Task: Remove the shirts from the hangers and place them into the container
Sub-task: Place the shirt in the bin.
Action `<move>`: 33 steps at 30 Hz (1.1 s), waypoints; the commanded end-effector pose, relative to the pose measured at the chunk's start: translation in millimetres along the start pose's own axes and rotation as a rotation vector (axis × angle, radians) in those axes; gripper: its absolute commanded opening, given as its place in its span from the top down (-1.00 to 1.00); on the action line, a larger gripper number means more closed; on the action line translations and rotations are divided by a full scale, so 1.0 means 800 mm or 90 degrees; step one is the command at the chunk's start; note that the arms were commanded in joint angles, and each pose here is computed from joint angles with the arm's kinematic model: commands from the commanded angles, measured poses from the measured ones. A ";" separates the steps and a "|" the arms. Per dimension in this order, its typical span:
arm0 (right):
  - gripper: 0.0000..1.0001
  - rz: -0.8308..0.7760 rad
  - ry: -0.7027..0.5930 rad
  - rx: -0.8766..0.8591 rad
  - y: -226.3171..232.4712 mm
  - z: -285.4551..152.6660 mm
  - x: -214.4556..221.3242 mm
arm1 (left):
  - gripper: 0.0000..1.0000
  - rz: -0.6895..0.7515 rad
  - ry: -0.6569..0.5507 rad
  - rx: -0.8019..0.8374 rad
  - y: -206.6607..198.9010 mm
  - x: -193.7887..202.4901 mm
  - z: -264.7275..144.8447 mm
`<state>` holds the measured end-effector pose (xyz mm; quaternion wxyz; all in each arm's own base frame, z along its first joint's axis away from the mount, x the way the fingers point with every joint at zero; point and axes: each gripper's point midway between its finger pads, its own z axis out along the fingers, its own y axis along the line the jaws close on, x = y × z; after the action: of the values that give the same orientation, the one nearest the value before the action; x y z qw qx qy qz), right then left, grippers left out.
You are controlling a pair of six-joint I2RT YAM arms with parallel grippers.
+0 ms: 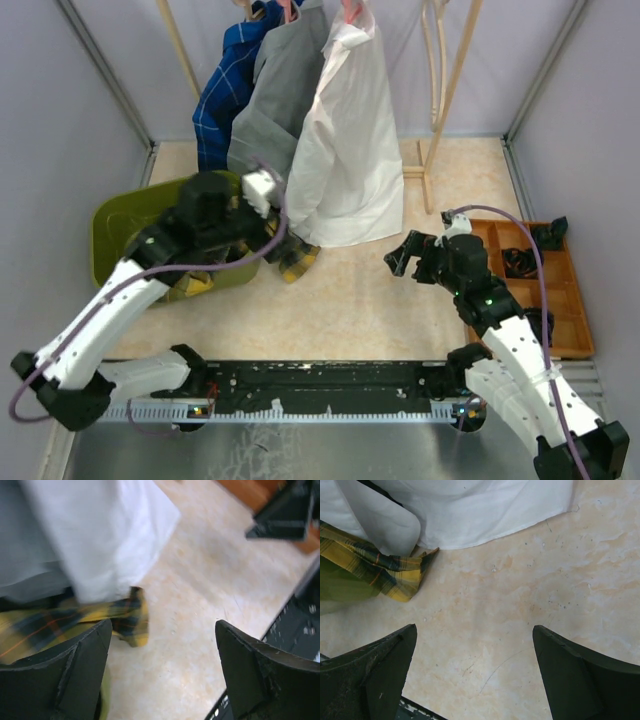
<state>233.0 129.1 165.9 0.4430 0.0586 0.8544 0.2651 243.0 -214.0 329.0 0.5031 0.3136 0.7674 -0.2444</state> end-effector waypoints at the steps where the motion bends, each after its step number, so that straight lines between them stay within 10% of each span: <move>1: -0.98 -0.001 -0.037 -0.027 0.017 -0.007 -0.021 | -0.81 0.128 0.105 0.072 -0.046 0.057 0.050; 12: -0.98 -0.011 -0.068 -0.015 0.011 -0.022 -0.027 | -0.99 0.340 0.284 0.037 -0.027 0.148 0.177; 25: -0.98 -0.015 -0.062 -0.008 0.007 -0.023 -0.024 | -0.92 0.461 0.546 -0.138 0.061 0.239 0.204; 28: -0.98 -0.018 -0.060 -0.001 0.004 -0.024 -0.022 | -0.51 0.437 0.573 -0.126 0.058 0.251 0.194; 33: -0.98 -0.017 -0.059 -0.006 0.006 -0.022 -0.022 | 0.85 0.364 0.527 -0.099 0.032 0.217 0.177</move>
<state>224.5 119.2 174.7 0.4632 0.0646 0.8459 0.2563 307.3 -244.3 76.2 0.1992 0.5693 0.7829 0.1525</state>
